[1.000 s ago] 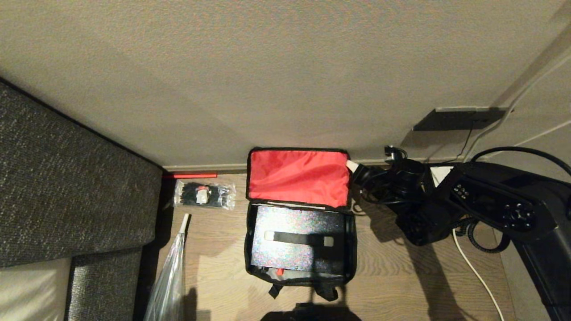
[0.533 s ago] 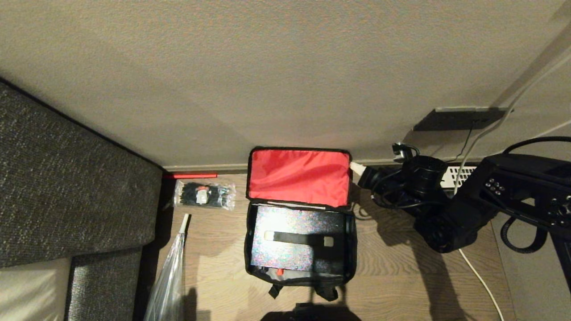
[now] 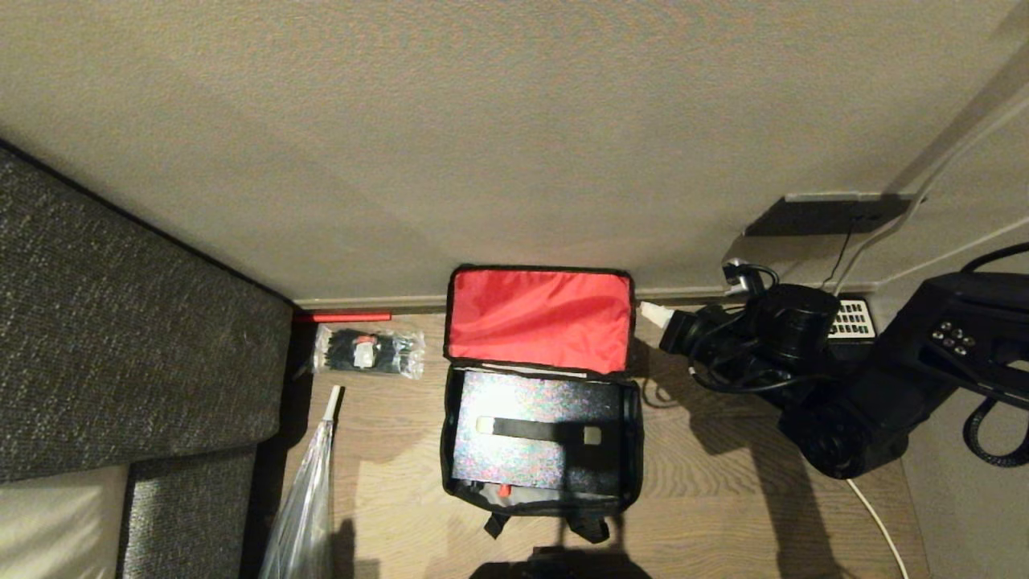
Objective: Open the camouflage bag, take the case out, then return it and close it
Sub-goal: Close the top of the storage box
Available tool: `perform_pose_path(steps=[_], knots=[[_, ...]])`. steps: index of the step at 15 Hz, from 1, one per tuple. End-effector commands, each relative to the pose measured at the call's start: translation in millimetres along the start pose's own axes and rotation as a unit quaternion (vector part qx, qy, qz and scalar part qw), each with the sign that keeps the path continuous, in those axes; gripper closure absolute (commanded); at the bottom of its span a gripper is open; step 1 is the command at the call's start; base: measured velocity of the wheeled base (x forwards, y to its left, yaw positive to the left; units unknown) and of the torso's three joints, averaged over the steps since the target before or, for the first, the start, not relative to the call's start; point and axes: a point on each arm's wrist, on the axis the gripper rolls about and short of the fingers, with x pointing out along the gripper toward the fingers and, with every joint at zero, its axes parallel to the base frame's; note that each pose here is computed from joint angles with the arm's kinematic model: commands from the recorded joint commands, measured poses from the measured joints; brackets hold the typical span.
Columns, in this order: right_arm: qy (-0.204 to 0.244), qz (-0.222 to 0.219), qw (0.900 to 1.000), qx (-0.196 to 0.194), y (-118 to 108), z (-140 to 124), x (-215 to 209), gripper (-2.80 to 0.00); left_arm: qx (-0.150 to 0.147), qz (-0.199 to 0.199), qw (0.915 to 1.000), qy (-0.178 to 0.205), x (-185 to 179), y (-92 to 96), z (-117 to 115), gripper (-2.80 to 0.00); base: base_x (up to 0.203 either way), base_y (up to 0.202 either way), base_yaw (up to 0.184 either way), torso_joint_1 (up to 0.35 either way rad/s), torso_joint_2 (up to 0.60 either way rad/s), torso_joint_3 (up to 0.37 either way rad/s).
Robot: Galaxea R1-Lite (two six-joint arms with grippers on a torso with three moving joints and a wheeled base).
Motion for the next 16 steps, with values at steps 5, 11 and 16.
perform_pose_path(steps=[5,11,16], knots=[[0.023,0.001,1.000,0.002,6.2,-9.0,-5.8,-2.80,0.000,0.000,1.0000,0.000,0.1,0.0,-0.9,0.00,0.000,0.000,0.000,0.000,0.00,0.000],[0.007,-0.015,1.000,-0.014,-28.6,-27.5,33.5,-2.80,0.000,0.000,1.0000,0.000,0.1,0.0,-0.9,0.00,0.000,0.000,0.000,0.000,0.00,0.000],[-0.011,-0.044,0.999,-0.027,-54.4,-46.4,64.9,-2.80,0.000,0.000,1.0000,0.000,0.1,0.0,-0.9,0.00,0.000,0.000,0.000,0.000,0.00,0.000]])
